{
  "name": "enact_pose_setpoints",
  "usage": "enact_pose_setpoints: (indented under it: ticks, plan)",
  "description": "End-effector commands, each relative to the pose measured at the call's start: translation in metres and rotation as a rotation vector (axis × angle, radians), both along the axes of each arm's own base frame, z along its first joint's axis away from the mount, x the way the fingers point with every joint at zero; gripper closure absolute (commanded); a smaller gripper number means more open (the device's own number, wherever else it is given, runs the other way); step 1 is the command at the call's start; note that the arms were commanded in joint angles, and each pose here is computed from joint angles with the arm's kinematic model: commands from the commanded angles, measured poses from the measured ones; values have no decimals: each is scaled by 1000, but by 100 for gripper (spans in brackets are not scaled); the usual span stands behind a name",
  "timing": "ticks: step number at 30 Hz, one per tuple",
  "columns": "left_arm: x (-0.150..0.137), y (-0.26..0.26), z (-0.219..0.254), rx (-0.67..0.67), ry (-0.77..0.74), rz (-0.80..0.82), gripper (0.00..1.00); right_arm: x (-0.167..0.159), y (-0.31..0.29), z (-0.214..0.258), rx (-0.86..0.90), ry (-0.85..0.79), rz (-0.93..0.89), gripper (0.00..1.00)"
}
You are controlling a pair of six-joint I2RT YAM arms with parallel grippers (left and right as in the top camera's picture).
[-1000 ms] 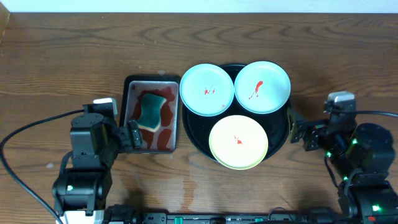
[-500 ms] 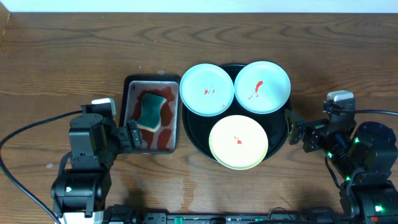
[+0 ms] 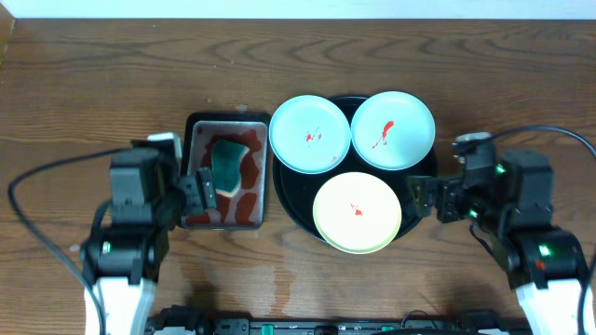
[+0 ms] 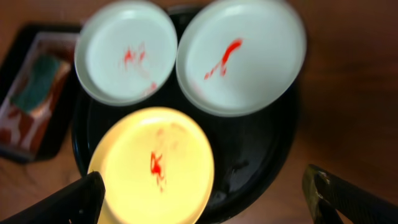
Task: Clean dirty plates on tray and stack at the side
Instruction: 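Grasp the green sponge with left gripper, grip yellow plate rim with right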
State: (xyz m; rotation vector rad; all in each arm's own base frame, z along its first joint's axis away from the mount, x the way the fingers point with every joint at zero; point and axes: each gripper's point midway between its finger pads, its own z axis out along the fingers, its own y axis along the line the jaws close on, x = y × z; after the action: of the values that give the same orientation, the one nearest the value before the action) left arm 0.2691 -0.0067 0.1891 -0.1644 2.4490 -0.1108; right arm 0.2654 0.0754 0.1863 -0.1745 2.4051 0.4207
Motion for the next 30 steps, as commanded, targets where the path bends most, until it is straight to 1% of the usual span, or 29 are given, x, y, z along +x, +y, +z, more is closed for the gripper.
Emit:
enact_pose_setpoints:
  ticks: [1, 5, 9, 13, 15, 19, 22, 26, 28, 30]
  plan:
    - [15, -3, 6, -15, 32, -10, 9, -1, 14, -18, 12, 88, 46, 1]
    - [29, -7, -7, -25, 102, -28, 9, 0, 28, -45, -5, 191, 92, 1]
    - [33, -28, -27, -108, 177, -96, 9, 2, 40, -66, -19, 257, 131, 1]
    - [48, -30, -44, -112, 203, -106, 9, 6, 44, -83, -31, 302, 142, 1]
    - [55, -32, -54, -90, 214, -145, 9, 7, 45, -91, -34, 327, 142, 1]
    - [59, -43, -78, -56, 273, -228, 9, 5, 44, -103, -33, 379, 122, 1]
    - [62, -47, -100, -16, 326, -238, 9, 6, 44, -107, -31, 394, 115, 1]
    - [68, -39, -125, 92, 374, -214, 11, 6, 44, -107, -30, 395, 113, 1]
    - [71, -36, -132, 124, 383, -206, 13, 6, 44, -107, -30, 396, 113, 1]
    - [75, -35, -139, 129, 384, -202, 18, 6, 44, -107, -30, 395, 113, 1]
